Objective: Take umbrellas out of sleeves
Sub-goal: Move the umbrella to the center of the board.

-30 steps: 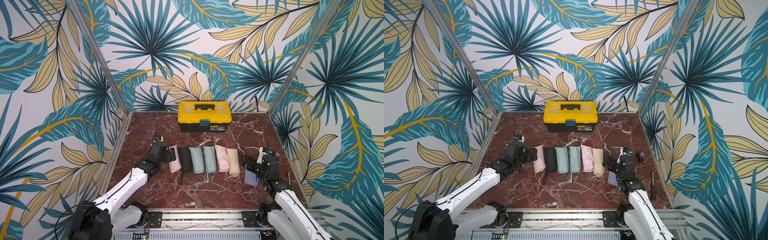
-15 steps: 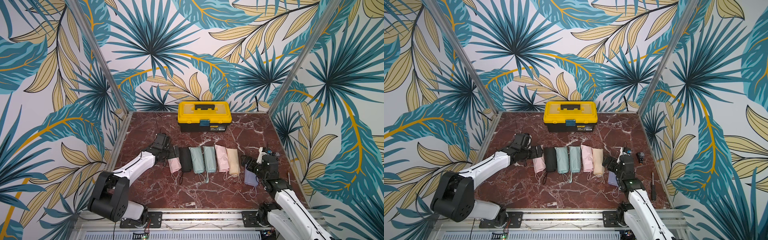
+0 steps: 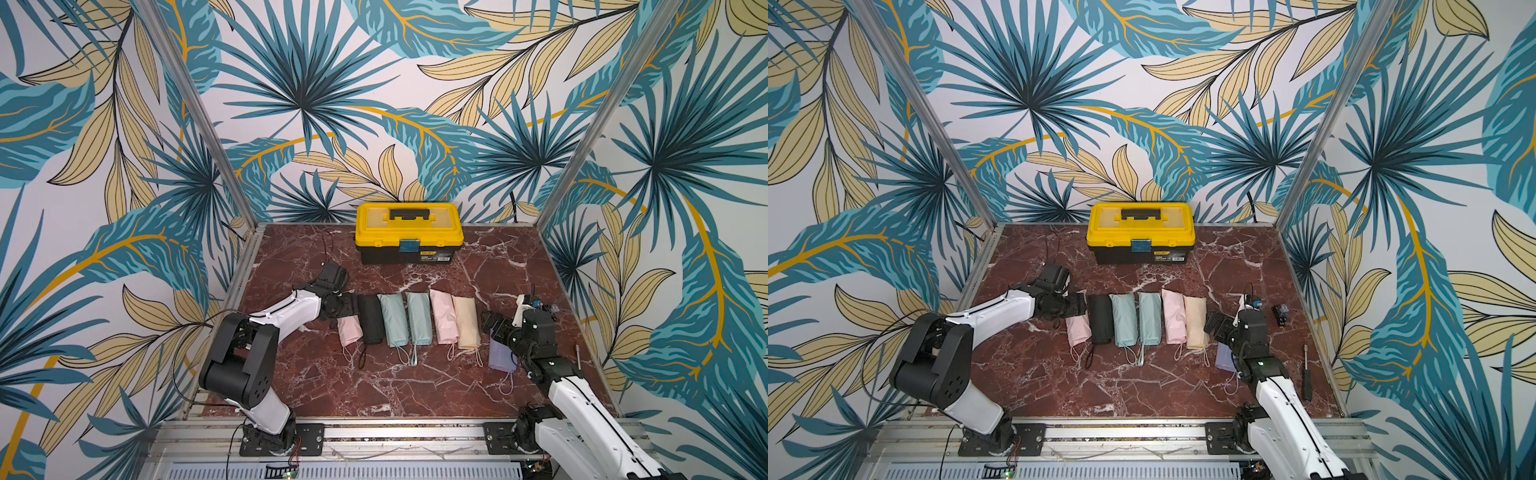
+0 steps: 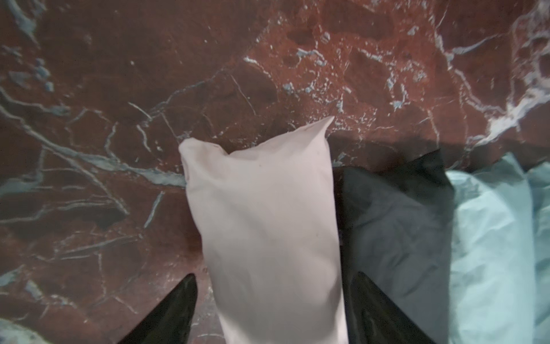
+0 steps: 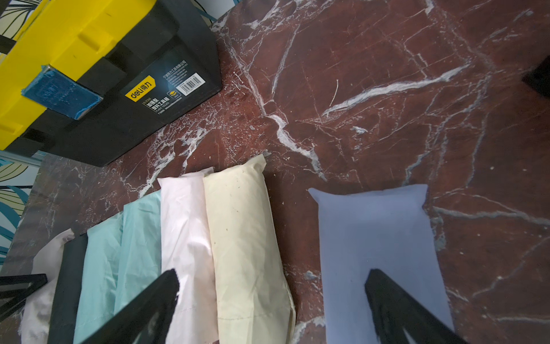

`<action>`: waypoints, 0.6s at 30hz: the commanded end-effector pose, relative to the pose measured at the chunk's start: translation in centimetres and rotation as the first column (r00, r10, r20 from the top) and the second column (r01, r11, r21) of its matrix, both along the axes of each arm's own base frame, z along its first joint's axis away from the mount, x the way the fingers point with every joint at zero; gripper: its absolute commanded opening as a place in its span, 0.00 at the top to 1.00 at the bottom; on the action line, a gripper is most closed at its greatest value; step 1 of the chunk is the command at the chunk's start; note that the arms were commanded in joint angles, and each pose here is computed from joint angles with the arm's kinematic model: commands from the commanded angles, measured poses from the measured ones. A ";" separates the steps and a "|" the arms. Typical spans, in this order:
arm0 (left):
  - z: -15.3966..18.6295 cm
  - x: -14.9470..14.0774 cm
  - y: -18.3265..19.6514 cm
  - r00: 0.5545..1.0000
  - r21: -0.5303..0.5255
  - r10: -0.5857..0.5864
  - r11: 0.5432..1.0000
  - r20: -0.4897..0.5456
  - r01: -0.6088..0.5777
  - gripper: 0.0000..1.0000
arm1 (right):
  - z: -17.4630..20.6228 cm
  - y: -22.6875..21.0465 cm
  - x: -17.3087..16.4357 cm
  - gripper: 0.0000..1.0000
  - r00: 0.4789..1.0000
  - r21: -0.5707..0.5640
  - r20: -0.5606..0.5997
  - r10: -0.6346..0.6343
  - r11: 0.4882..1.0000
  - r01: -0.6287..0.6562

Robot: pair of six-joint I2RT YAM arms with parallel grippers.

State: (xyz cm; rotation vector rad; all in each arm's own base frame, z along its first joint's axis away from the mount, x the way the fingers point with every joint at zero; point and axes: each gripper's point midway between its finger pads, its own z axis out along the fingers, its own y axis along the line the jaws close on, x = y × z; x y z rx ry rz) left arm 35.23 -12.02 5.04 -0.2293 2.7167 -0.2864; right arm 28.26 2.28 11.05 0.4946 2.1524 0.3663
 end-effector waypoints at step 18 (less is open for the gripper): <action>-1.2 -2.8 2.4 0.991 0.035 0.123 0.992 -0.044 -0.122 0.40 | -0.4 7.3 1.2 0.01 0.959 -0.045 -0.050 0.278 0.959 -0.281</action>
